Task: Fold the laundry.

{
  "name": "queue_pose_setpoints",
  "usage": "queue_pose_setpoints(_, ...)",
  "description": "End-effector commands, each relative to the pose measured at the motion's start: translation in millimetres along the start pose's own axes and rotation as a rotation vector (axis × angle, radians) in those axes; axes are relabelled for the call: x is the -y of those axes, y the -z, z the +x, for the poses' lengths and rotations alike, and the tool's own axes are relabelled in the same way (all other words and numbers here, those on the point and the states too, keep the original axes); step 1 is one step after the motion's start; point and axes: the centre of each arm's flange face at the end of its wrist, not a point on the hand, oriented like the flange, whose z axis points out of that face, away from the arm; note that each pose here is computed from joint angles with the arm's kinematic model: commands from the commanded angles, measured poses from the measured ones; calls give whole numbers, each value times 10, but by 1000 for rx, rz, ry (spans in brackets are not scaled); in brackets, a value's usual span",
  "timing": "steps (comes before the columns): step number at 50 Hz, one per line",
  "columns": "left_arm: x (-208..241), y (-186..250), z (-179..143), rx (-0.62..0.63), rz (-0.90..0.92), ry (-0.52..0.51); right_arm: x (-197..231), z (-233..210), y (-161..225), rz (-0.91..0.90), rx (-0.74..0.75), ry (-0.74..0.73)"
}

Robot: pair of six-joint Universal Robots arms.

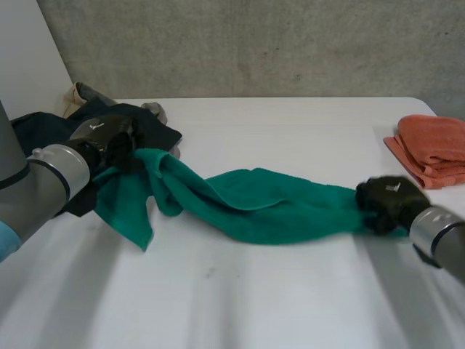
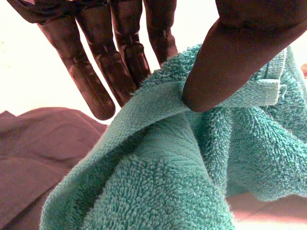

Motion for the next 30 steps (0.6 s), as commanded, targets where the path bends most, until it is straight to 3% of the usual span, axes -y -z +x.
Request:
queue_pose_setpoints(1,58,143,-30,13,-42,1,599,74,544,-30,26,215)
queue_pose_setpoints(7,-110,81,-151,45,-142,17,547,118,602,-157,80,421)
queue_pose_setpoints(10,-311,-94,-191,42,-203,-15,566,201,427,-153,50,424)
queue_pose_setpoints(13,-301,-335,-182,23,-173,-69,653,393,16,-104,-58,358)
queue_pose_setpoints(17,18,-699,-168,15,10,-120,1114,568,-287,120,-232,341)
queue_pose_setpoints(19,364,-830,-163,18,186,-149,1401,651,-328,261,-326,338)
queue_pose_setpoints(21,857,-908,-200,34,447,-184,1916,821,-266,545,-494,306)
queue_pose_setpoints(24,1283,-893,-174,44,729,-216,2313,952,-79,806,-621,288)
queue_pose_setpoints(27,1427,-834,-131,37,826,-225,2395,924,24,881,-639,291)
queue_pose_setpoints(30,1294,-819,-165,42,759,-217,2266,858,-19,833,-607,287)
